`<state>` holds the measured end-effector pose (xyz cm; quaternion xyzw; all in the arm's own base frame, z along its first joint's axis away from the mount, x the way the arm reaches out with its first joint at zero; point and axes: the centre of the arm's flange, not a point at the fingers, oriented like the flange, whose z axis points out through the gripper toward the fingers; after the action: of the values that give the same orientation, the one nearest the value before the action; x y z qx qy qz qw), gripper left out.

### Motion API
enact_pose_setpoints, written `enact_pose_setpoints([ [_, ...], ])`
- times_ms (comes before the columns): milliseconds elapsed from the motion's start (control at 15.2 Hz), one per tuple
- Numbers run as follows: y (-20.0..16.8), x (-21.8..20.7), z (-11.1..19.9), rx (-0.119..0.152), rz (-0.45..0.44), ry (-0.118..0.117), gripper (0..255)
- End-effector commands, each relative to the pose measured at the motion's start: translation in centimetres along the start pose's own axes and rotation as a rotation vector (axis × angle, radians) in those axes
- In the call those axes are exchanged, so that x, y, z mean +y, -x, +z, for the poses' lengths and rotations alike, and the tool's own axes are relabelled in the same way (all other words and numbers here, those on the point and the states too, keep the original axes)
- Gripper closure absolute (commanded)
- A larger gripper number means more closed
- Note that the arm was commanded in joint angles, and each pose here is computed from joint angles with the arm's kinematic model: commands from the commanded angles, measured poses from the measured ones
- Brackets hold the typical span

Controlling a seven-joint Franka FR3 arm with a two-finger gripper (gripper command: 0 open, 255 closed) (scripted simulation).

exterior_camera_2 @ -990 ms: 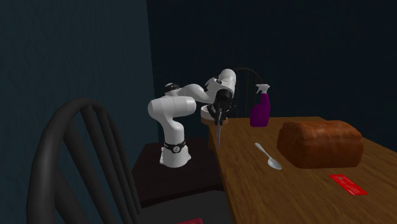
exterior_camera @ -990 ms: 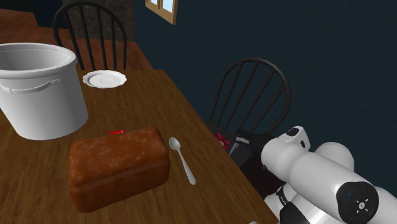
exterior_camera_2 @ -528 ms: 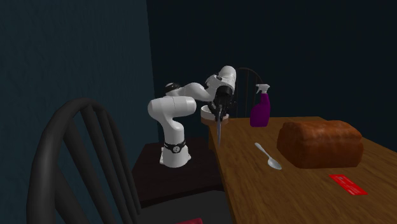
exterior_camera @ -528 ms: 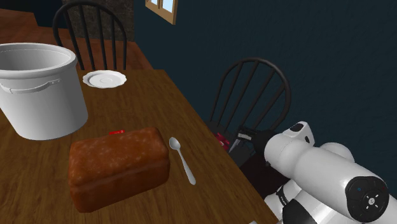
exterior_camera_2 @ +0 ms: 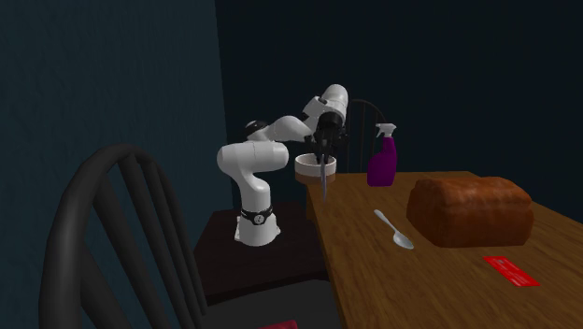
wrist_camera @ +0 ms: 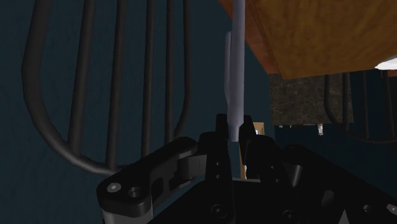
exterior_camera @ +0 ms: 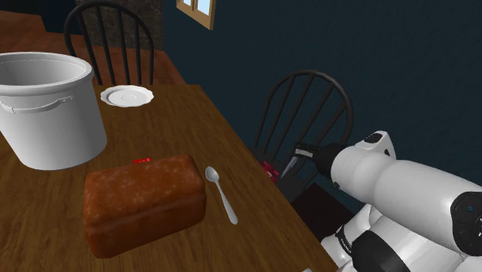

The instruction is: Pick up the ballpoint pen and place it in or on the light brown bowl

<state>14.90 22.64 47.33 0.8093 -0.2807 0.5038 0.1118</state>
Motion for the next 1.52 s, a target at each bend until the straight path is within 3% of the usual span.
enact_pose_setpoints([
  [0,-1.0,-0.1,-0.4,0.000,0.000,0.000,255],
  [1122,-8.5,-1.0,-4.4,0.000,0.000,0.000,255],
  [1452,-6.8,0.7,-10.6,0.000,0.000,0.000,255],
])
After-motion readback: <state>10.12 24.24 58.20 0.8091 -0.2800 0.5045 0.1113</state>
